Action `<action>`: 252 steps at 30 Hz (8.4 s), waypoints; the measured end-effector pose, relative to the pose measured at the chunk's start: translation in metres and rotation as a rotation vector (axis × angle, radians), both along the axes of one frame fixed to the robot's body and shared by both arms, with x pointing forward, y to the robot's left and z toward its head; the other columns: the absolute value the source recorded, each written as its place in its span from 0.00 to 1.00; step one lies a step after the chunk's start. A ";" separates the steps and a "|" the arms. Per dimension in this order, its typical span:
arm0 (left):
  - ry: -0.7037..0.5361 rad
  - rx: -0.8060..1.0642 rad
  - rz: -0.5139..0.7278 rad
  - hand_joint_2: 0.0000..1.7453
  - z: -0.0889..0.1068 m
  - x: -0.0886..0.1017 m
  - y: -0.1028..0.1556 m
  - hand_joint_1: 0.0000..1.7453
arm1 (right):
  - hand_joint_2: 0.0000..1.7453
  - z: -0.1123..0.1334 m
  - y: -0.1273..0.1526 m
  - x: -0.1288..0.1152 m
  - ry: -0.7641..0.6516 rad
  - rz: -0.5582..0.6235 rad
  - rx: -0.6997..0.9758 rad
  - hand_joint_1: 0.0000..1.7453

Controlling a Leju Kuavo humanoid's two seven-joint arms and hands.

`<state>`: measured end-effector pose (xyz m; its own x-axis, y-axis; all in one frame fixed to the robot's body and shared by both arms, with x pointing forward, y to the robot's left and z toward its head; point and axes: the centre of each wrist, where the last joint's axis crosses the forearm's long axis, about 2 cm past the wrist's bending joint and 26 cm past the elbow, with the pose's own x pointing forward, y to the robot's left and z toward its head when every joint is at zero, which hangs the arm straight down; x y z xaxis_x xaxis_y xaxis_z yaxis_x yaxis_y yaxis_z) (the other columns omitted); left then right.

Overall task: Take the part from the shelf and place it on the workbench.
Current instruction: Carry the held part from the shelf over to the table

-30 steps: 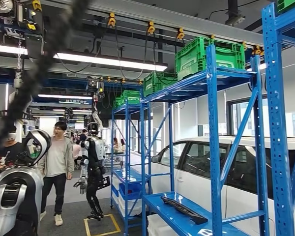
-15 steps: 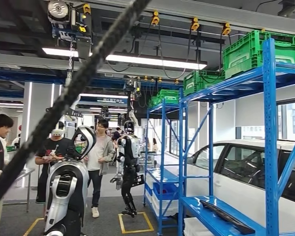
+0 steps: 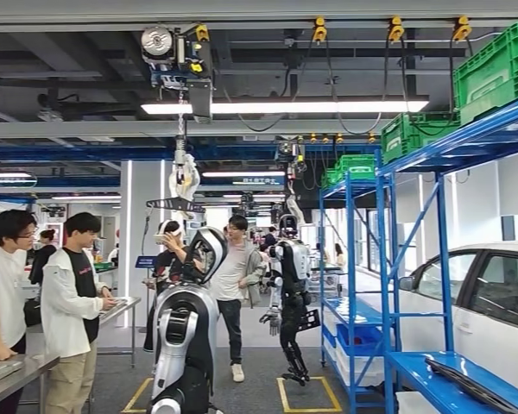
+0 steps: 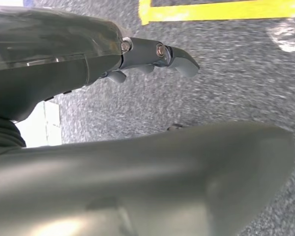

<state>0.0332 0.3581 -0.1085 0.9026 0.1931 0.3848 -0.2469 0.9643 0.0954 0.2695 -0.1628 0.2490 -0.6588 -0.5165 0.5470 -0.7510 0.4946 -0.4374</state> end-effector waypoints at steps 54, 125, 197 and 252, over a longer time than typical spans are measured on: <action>0.004 -0.034 -0.014 1.00 -0.001 -0.004 -0.009 0.00 | 1.00 0.002 -0.005 0.000 0.027 0.029 0.008 1.00; -0.044 -0.055 -0.027 1.00 -0.002 -0.001 -0.013 0.00 | 1.00 -0.006 -0.010 -0.001 0.074 0.005 0.034 1.00; -0.053 -0.071 -0.054 1.00 -0.002 -0.002 -0.017 0.00 | 1.00 -0.010 -0.024 0.010 0.088 -0.143 0.047 1.00; -0.071 -0.072 -0.065 1.00 -0.002 0.000 -0.020 0.00 | 1.00 -0.011 -0.031 0.015 0.067 -0.269 0.023 1.00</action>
<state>0.0330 0.3379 -0.1106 0.8852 0.1641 0.4353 -0.1870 0.9823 0.0100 0.2848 -0.1936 0.2380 -0.7367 -0.3405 0.5842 -0.6182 0.6891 -0.3780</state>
